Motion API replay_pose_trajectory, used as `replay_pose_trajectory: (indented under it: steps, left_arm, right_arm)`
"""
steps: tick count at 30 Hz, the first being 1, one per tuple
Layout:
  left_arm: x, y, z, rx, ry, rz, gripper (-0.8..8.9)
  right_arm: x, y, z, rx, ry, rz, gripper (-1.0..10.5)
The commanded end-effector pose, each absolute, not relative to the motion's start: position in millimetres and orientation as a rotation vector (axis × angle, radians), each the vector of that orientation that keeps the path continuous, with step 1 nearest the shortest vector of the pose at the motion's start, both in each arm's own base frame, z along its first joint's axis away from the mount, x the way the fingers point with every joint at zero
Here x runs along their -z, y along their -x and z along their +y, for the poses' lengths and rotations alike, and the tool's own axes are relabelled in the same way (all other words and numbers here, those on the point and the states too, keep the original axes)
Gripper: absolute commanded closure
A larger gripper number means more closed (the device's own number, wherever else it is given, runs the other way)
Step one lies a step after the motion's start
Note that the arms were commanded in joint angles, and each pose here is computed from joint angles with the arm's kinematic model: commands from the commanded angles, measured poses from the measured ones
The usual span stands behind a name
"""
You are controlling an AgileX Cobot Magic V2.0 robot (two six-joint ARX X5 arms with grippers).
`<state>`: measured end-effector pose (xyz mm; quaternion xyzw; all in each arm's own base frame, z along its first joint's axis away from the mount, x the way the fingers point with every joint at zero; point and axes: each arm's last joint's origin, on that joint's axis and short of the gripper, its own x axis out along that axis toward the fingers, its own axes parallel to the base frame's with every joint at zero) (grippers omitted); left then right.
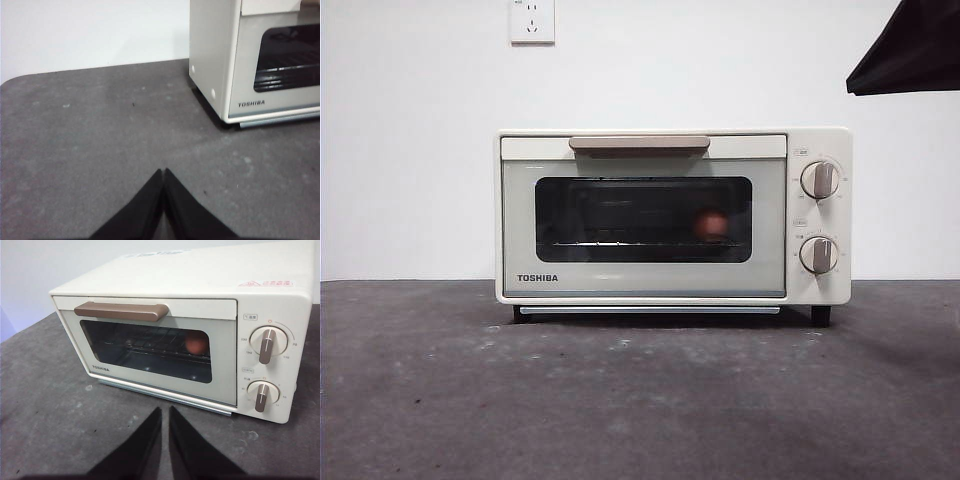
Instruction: Eggoven
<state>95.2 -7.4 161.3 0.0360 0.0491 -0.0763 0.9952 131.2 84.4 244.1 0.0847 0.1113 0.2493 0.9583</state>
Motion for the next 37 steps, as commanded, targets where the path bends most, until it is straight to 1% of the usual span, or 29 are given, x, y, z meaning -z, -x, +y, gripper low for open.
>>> replay_pose_trajectory:
  steps: [1,3,28,29,32,37]
  left_arm:
    - [-149.8,-96.2,-7.1,0.147,-0.035,0.148,8.06]
    - [-147.0,-95.7,-7.1,0.147,-0.02,0.179,8.06]
    - [-149.0,-96.1,-7.1,0.145,-0.003,0.16,8.06]
    - [-149.0,-96.1,-7.1,0.145,-0.003,0.16,8.06]
    - [-149.0,-96.1,-7.1,0.145,-0.003,0.16,8.06]
    - [-149.0,-96.1,-7.1,0.145,-0.003,0.16,8.06]
  right_arm:
    - [-244.8,-131.1,85.6,-0.514,-0.166,0.217,9.4]
    - [-244.7,-131.1,85.6,-0.513,-0.166,0.217,9.4]
    - [-244.5,-130.8,85.3,-0.512,-0.163,0.22,9.4]
    - [-246.0,-130.2,82.9,-0.499,-0.144,0.202,9.4]
    - [-251.9,-126.0,68.0,-0.416,-0.11,0.144,9.4]
    - [-251.2,-120.9,42.3,-0.295,-0.122,0.097,9.4]
